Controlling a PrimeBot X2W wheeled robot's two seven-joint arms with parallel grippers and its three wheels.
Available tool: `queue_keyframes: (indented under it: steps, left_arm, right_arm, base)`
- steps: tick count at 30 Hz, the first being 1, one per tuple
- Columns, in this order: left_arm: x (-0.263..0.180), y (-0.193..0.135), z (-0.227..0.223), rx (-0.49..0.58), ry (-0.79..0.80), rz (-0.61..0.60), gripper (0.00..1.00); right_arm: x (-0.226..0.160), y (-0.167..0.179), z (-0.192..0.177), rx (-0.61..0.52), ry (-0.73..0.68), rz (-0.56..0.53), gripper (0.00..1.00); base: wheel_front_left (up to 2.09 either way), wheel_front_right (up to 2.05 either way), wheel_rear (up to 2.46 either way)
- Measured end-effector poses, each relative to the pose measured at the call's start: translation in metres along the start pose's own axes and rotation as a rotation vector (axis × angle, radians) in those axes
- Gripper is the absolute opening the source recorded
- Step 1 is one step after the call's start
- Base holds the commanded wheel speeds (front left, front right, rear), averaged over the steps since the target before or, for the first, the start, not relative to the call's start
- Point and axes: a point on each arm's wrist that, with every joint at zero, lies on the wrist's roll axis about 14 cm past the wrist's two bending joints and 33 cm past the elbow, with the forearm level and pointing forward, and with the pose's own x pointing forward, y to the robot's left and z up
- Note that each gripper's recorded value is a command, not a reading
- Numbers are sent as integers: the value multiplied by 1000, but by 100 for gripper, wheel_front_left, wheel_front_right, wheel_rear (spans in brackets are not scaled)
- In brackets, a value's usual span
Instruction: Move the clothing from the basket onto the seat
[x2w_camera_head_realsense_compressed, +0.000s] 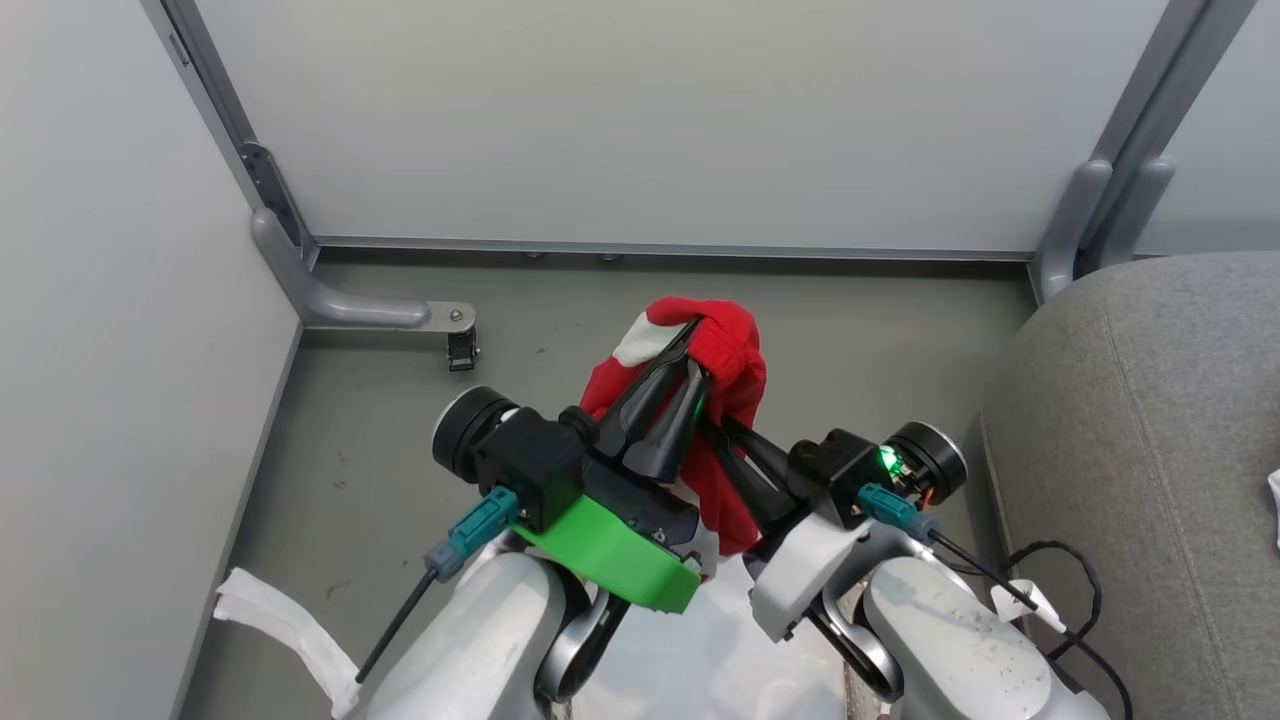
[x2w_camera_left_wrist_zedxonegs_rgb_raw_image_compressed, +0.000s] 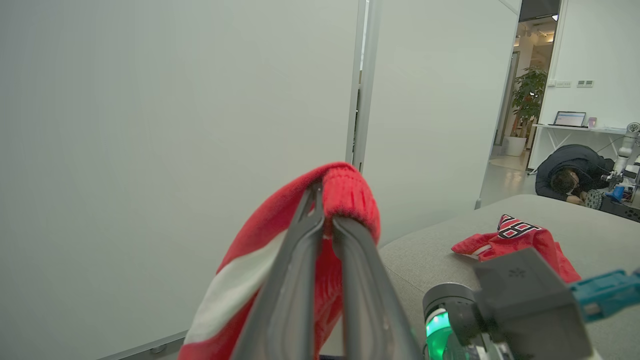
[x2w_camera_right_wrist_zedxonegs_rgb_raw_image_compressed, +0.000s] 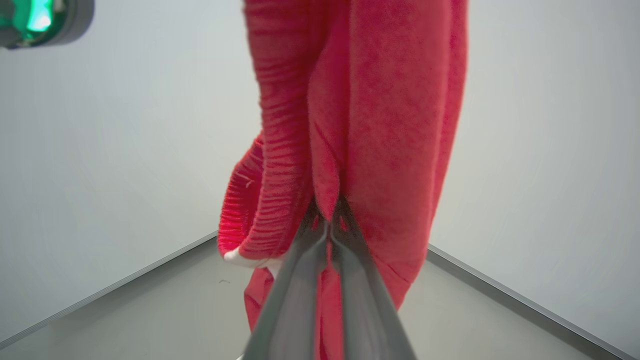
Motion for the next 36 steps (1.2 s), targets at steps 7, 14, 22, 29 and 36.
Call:
queue_keyframes:
  steps: [7,14,22,29,36]
  left_arm:
    - [3,3,-3,-13,-1,11,100]
    - [-8,18,-45,-7,122,39,100]
    - [0,-7,-88,-88,210,-35,100]
    - [13,-64,-118,-188,270,-195,100]
    - [20,-105,-137,-265,312,-319,100]
  right_arm:
    - [-14,-21,10,32,-39,-90,0]
    - [-61,-69,22,49,-92,-279,0]
    - [-133,-122,42,-23,-126,-498,0]
    - [-204,-159,53,-78,-127,-719,0]
    - [-262,-176,65,-125,-124,-889,0]
  base:
    - [0,0,0]
    - [0,0,0]
    - [0,0,0]
    - [0,0,0]
    - [0,0,0]
